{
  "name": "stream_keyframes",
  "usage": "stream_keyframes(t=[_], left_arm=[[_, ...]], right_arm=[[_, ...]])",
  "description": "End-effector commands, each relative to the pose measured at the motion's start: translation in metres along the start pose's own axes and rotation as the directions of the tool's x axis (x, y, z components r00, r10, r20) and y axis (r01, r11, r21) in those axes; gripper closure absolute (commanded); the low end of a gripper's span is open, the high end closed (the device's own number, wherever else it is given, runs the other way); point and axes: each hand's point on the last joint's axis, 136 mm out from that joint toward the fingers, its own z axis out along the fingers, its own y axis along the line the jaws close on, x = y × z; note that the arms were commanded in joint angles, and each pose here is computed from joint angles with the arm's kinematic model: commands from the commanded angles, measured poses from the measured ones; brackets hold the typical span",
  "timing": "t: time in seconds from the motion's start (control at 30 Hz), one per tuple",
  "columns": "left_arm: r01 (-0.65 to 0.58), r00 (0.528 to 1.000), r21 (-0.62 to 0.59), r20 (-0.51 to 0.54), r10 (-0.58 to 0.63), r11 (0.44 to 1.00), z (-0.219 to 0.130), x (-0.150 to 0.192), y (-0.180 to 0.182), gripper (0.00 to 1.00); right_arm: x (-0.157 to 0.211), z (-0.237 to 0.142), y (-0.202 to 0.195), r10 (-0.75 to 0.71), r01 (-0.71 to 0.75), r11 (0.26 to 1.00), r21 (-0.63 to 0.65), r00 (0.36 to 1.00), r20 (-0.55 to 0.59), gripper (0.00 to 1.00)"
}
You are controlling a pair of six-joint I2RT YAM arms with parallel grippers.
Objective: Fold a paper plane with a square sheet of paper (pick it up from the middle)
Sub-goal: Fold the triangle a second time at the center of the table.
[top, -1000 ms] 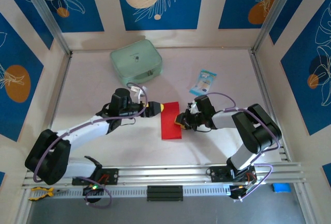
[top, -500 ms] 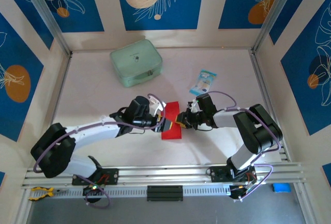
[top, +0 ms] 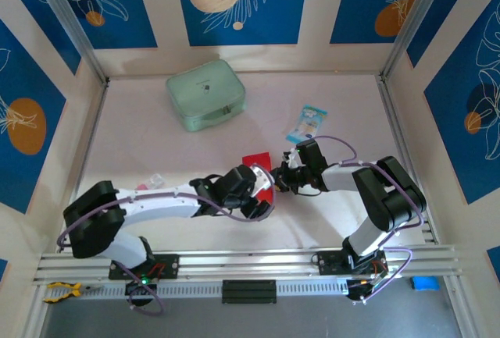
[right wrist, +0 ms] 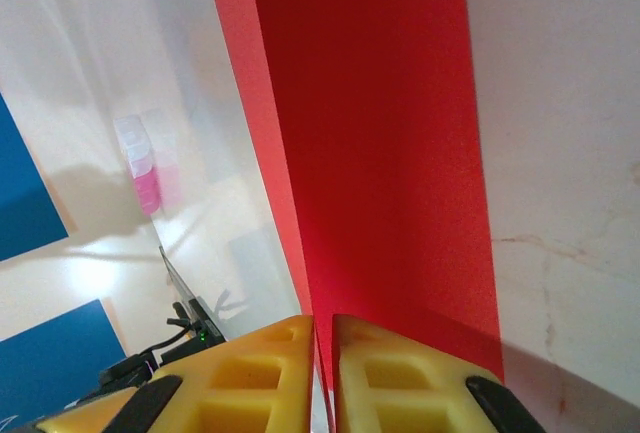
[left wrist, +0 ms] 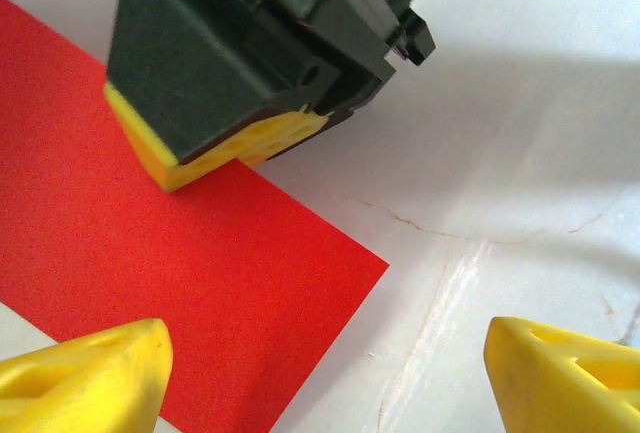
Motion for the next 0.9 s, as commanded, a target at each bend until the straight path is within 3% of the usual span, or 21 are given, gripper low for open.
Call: stream_keyframes(t=[0.0, 0.23, 0.5, 0.6, 0.87], left_arm=[[-0.129, 0.991, -0.123, -0.045, 0.125, 0.984, 0.004, 0.000, 0.007, 0.15], [-0.263, 0.961, -0.168, -0.131, 0.243, 0.950, 0.025, 0.006, -0.013, 0.13], [-0.288, 0.952, -0.280, -0.190, 0.242, 0.916, 0.034, 0.009, 0.002, 0.17], [-0.282, 0.953, -0.307, -0.200, 0.228, 0.909, 0.034, 0.010, 0.007, 0.24], [-0.266, 0.958, -0.313, -0.190, 0.214, 0.912, 0.033, 0.010, 0.008, 0.55]], right_arm=[[0.002, -0.002, 0.002, 0.004, -0.004, 1.000, -0.006, 1.000, -0.020, 0.86], [0.002, -0.002, 0.003, 0.011, -0.011, 1.000, -0.004, 1.000, -0.019, 0.85], [0.002, -0.003, 0.002, 0.012, -0.012, 1.000, -0.003, 1.000, -0.020, 0.85], [0.002, -0.003, 0.003, 0.010, -0.010, 1.000, -0.005, 1.000, -0.020, 0.85], [0.002, -0.004, 0.002, 0.011, -0.011, 1.000, -0.002, 1.000, -0.018, 0.85]])
